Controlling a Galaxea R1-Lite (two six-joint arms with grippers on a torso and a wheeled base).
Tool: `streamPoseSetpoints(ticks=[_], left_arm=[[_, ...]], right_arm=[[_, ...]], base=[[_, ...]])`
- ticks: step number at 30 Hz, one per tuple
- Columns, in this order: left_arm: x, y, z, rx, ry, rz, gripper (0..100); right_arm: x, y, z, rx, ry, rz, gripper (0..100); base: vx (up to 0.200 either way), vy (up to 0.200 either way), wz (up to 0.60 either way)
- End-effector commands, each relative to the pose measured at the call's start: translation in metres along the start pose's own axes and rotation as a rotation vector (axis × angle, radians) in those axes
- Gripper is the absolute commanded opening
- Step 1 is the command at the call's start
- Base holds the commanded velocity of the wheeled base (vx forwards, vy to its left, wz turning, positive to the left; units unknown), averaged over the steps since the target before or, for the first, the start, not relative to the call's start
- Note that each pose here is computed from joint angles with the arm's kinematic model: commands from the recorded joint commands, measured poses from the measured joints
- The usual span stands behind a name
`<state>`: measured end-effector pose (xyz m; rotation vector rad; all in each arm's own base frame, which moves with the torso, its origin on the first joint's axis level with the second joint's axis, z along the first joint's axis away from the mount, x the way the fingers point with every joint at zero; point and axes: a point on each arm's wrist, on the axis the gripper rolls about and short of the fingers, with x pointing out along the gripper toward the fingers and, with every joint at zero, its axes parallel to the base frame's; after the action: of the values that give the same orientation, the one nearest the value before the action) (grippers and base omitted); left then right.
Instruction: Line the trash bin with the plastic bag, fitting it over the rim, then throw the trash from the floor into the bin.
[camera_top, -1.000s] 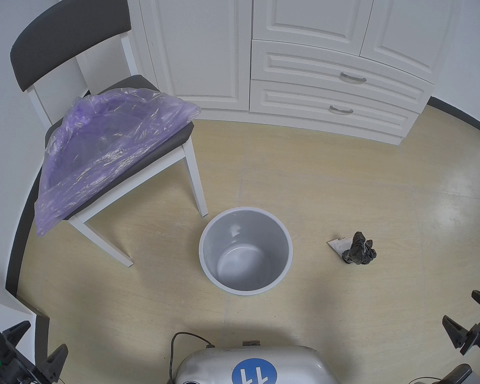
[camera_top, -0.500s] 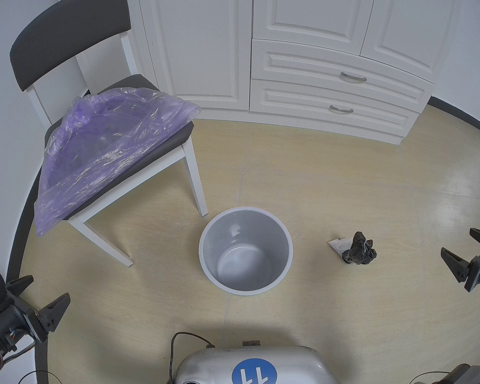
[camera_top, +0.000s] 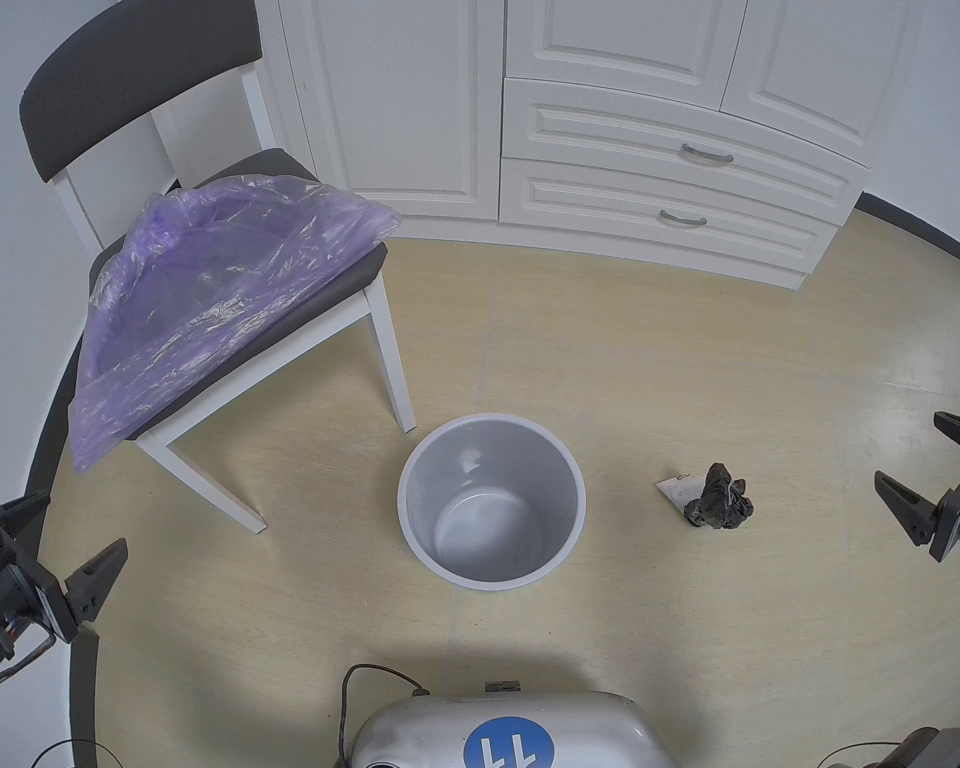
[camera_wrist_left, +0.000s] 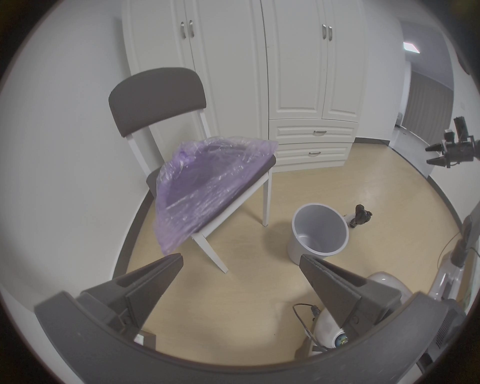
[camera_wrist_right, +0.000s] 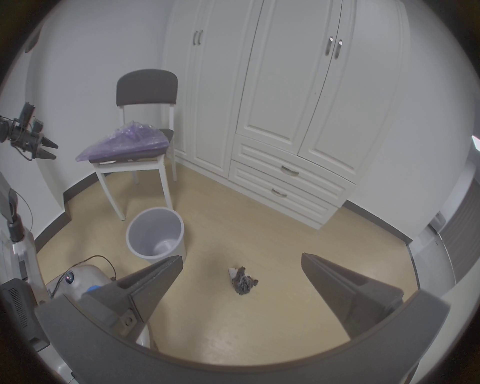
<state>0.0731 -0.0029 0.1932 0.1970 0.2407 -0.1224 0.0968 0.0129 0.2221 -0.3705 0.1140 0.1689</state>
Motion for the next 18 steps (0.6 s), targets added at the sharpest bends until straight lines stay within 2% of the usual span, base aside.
streamPoseSetpoints(ticks=[1,2,6,7,8,10,11,12,13,14,15,18], left_arm=[[-0.001,0.004,0.011,0.028,-0.032,0.029,100],[-0.001,0.004,0.011,0.028,-0.032,0.029,100],[-0.002,0.007,0.01,0.063,-0.022,0.069,100],[-0.002,0.008,0.008,0.076,-0.009,0.094,100],[-0.002,0.008,0.008,0.076,-0.009,0.094,100],[-0.001,0.013,0.002,0.093,0.032,0.176,100],[-0.001,0.013,0.002,0.093,0.032,0.176,100],[-0.003,0.018,0.0,0.122,0.054,0.24,100],[-0.004,0.019,-0.001,0.133,0.063,0.266,100],[-0.004,0.019,-0.001,0.133,0.063,0.266,100],[-0.005,0.022,-0.002,0.142,0.077,0.304,100],[-0.005,0.023,-0.004,0.14,0.092,0.319,100]], right_arm=[[-0.001,0.008,-0.005,0.01,-0.022,0.053,100],[-0.001,0.008,-0.005,0.01,-0.022,0.053,100],[0.01,0.013,0.006,0.094,-0.112,0.103,100],[0.015,0.017,0.011,0.136,-0.151,0.13,100],[0.015,0.017,0.011,0.136,-0.151,0.13,100],[0.025,0.029,0.02,0.197,-0.181,0.142,100],[0.025,0.029,0.02,0.197,-0.181,0.142,100],[0.035,0.04,0.027,0.258,-0.194,0.117,100],[0.041,0.045,0.032,0.295,-0.208,0.093,100],[0.041,0.045,0.032,0.295,-0.208,0.093,100],[0.05,0.054,0.039,0.346,-0.241,0.047,100],[0.061,0.061,0.044,0.379,-0.284,-0.004,100]], base=[[0.0,0.0,0.0],[0.0,0.0,0.0],[0.0,0.0,0.0],[0.0,0.0,0.0],[0.0,0.0,0.0],[0.0,0.0,0.0],[0.0,0.0,0.0],[0.0,0.0,0.0],[0.0,0.0,0.0],[0.0,0.0,0.0],[0.0,0.0,0.0],[0.0,0.0,0.0]])
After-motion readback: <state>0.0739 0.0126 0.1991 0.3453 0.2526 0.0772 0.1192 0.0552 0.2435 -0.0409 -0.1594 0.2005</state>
